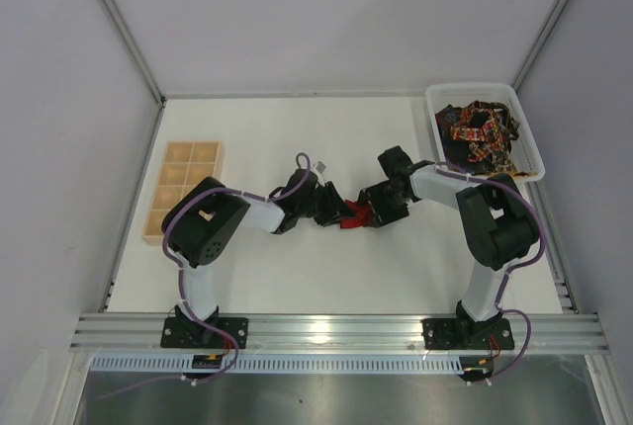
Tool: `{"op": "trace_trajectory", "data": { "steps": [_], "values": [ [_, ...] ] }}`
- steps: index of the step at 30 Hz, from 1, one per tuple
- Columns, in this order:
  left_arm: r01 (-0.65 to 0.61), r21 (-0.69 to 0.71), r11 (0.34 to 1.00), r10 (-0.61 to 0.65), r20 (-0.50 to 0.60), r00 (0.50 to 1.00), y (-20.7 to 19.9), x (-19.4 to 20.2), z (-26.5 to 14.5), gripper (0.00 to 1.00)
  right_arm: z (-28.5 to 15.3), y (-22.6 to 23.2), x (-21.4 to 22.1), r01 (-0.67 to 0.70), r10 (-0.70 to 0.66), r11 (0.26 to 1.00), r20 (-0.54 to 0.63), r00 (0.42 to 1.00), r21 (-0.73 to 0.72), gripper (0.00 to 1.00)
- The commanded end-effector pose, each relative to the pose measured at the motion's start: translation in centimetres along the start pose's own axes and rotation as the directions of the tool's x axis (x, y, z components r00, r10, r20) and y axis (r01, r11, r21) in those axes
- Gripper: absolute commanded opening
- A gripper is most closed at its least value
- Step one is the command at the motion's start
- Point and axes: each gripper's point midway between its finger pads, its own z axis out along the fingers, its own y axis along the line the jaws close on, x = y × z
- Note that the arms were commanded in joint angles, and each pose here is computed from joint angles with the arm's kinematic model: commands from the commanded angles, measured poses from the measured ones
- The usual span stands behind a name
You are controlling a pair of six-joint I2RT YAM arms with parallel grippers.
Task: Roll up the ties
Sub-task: Roll the tie
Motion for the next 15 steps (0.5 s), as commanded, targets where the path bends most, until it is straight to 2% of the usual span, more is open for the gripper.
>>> {"op": "trace_trajectory", "data": {
  "steps": [1, 8, 12, 15],
  "values": [
    [-0.023, -0.236, 0.972, 0.012, -0.048, 0.999, 7.27, 2.46, 0.34, 0.23, 2.60, -3.30, -1.87, 0.025, -0.035, 0.993, 0.084, 0.996, 0.117, 0.64],
    [-0.030, -0.230, 0.973, 0.016, -0.061, 0.998, 7.00, 2.40, 0.51, 0.01, 2.51, -2.99, -1.79, 0.044, -0.053, 0.993, 0.082, 0.995, 0.107, 0.65],
    [-0.047, -0.218, 0.975, 0.032, -0.071, 0.997, 6.66, 2.41, 0.54, 0.00, 2.45, -2.84, -1.91, 0.050, -0.059, 0.993, 0.086, 0.995, 0.105, 0.68],
    [-0.057, -0.208, 0.976, 0.042, -0.078, 0.996, 6.41, 2.39, 0.46, 0.00, 2.43, -2.52, -1.89, 0.069, -0.079, 0.993, 0.090, 0.993, 0.099, 0.74]
  ]
}}
